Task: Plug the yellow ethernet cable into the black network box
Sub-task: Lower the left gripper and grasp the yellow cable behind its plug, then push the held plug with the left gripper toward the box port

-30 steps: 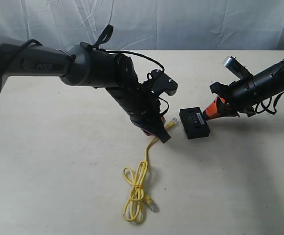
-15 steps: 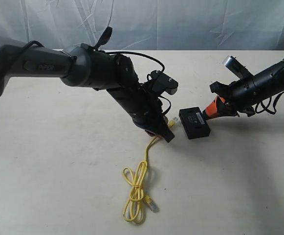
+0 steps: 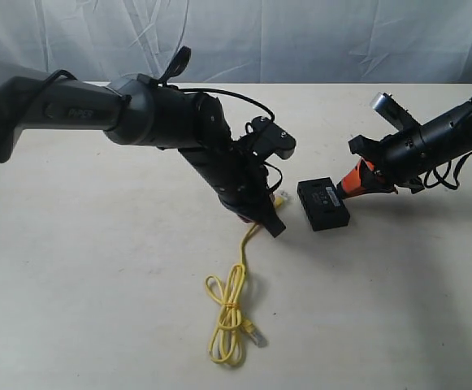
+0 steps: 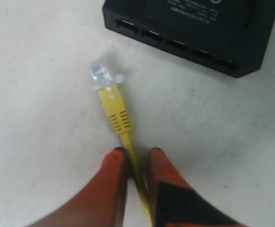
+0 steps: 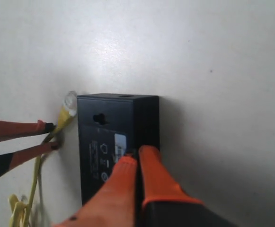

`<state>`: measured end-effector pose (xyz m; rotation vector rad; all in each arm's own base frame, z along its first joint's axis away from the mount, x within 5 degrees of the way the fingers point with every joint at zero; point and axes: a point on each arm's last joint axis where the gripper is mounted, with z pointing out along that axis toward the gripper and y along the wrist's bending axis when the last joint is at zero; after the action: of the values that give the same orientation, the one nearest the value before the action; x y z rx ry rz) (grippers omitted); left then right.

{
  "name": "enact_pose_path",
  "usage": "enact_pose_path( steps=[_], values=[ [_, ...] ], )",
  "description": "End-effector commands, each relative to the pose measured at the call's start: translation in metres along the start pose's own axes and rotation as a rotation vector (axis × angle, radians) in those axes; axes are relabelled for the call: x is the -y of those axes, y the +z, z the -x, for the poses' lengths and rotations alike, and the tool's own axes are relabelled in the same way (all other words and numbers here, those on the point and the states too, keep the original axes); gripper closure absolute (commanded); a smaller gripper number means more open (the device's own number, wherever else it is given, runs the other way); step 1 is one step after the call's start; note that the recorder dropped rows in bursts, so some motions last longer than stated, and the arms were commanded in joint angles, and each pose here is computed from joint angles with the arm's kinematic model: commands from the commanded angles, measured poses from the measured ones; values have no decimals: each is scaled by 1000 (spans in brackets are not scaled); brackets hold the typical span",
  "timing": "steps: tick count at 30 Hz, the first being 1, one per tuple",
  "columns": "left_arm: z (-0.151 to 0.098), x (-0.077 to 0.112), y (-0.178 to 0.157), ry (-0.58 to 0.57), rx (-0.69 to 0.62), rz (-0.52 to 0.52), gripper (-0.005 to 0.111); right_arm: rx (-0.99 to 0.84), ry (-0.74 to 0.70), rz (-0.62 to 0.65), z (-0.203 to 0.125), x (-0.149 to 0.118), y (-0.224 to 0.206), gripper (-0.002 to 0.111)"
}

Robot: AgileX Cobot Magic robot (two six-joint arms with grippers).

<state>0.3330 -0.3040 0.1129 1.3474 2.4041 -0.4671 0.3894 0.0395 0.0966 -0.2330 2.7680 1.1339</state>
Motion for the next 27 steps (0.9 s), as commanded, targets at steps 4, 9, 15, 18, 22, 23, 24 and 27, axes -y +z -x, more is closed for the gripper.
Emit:
enact_pose_path(
  steps=[4, 9, 15, 18, 22, 23, 24, 27],
  values=[
    [-4, -4, -16, 187, -92, 72, 107, 13, -7, -10, 2, 2, -1, 108],
    [-1, -8, -36, 394, -152, 138, 107, 13, -7, -10, 2, 2, -1, 108],
    [8, -6, -45, 492, -167, 102, 107, 13, -7, -10, 2, 2, -1, 108],
    [11, -1, -41, 474, -114, 51, 107, 17, -6, -14, 2, 2, -1, 108],
    [8, 4, -28, 465, -89, -28, 107, 17, -6, -14, 2, 2, -1, 108],
    [8, 4, -24, 452, -82, -34, 107, 17, -6, -14, 2, 2, -1, 108],
    [8, 3, -22, 443, -77, -33, 107, 17, -6, -14, 2, 2, -1, 108],
    [8, 3, -19, 431, -64, -29, 107, 17, -6, -14, 2, 2, -1, 108]
  ],
)
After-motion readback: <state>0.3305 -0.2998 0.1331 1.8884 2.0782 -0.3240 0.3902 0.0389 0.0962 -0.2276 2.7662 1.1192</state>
